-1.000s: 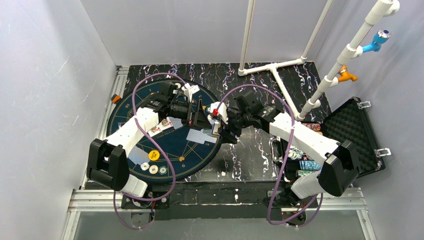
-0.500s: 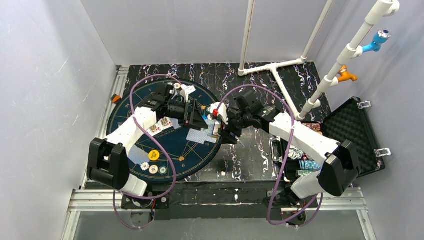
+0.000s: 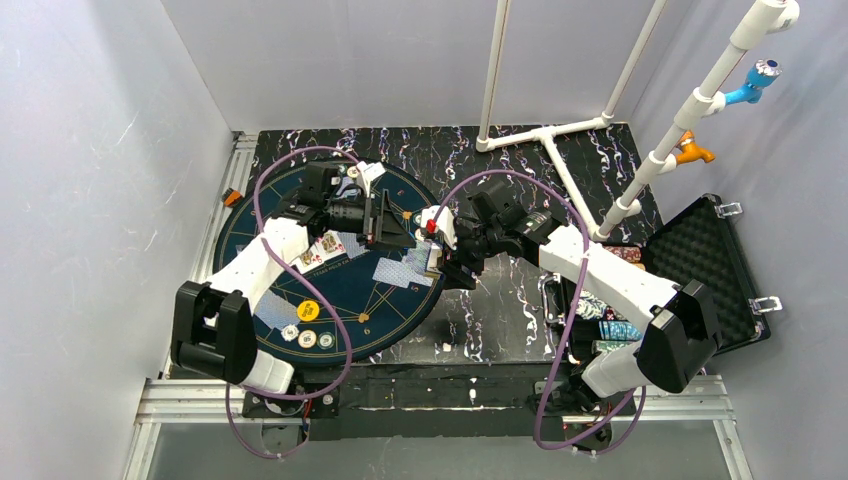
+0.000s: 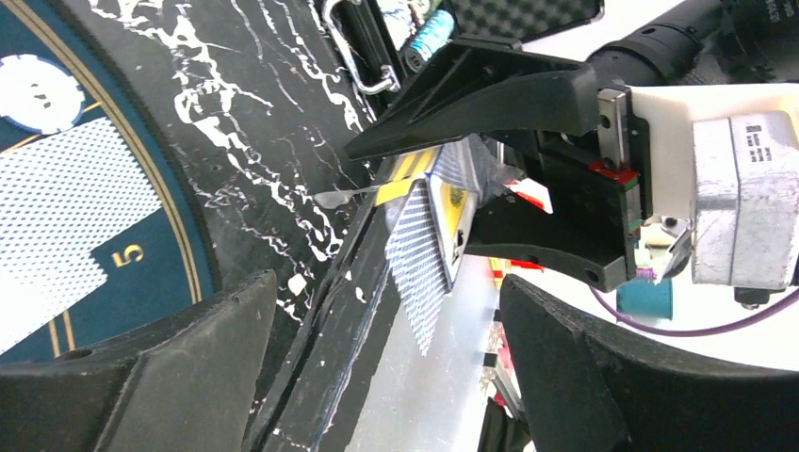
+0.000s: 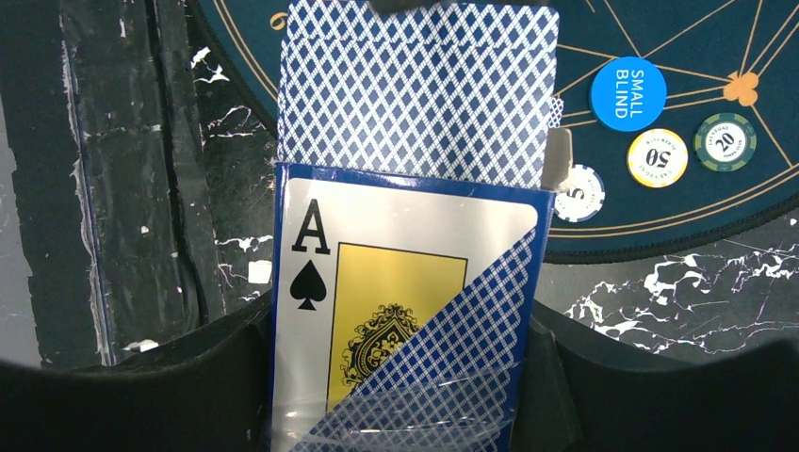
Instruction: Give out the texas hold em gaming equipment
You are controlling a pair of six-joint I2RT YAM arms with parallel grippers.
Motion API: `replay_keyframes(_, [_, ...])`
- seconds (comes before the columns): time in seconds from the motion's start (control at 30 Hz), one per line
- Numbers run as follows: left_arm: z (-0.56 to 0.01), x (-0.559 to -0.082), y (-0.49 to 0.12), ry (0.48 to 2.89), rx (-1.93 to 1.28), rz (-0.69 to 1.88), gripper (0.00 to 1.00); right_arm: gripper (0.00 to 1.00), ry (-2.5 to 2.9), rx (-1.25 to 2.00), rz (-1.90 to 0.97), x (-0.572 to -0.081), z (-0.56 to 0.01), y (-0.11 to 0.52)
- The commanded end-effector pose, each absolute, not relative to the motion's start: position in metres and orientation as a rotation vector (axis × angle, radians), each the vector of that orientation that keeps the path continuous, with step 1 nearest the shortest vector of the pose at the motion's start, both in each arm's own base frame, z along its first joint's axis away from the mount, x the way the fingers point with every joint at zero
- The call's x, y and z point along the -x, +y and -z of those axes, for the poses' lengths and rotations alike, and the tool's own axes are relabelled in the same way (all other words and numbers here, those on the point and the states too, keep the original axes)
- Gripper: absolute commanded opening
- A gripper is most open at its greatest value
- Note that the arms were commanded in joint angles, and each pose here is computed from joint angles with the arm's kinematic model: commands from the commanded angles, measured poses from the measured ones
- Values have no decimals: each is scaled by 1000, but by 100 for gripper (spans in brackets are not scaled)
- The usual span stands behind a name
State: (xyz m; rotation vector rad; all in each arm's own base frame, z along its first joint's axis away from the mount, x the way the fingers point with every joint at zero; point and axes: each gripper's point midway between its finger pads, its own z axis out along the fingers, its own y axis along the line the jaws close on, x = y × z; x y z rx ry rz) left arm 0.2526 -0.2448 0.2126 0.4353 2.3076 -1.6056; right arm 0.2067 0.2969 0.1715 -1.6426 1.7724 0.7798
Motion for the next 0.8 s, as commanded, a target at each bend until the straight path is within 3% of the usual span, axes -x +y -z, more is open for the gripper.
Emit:
replay_keyframes(0.0, [-217, -237, -260, 2293, -484, 1691, 86, 1, 1653, 1619, -801, -213, -203, 310])
replay_keyframes(0.1, [-201, -234, -264, 2353, -455, 1720, 83, 1, 1653, 1617, -806, -212, -204, 310])
replay_keyframes(0.33, [-193, -227, -261, 2409, -452, 1731, 61, 1, 1658, 1605, -814, -211, -206, 306])
replay_keyframes(0.63, [-197, -231, -254, 2397, -420, 1761, 22, 1, 1668, 1604, -802, -213, -201, 304])
replay_keyframes(0.77, [-204, -231, -252, 2366, -425, 1771, 18, 1, 1669, 1603, -798, -213, -200, 303])
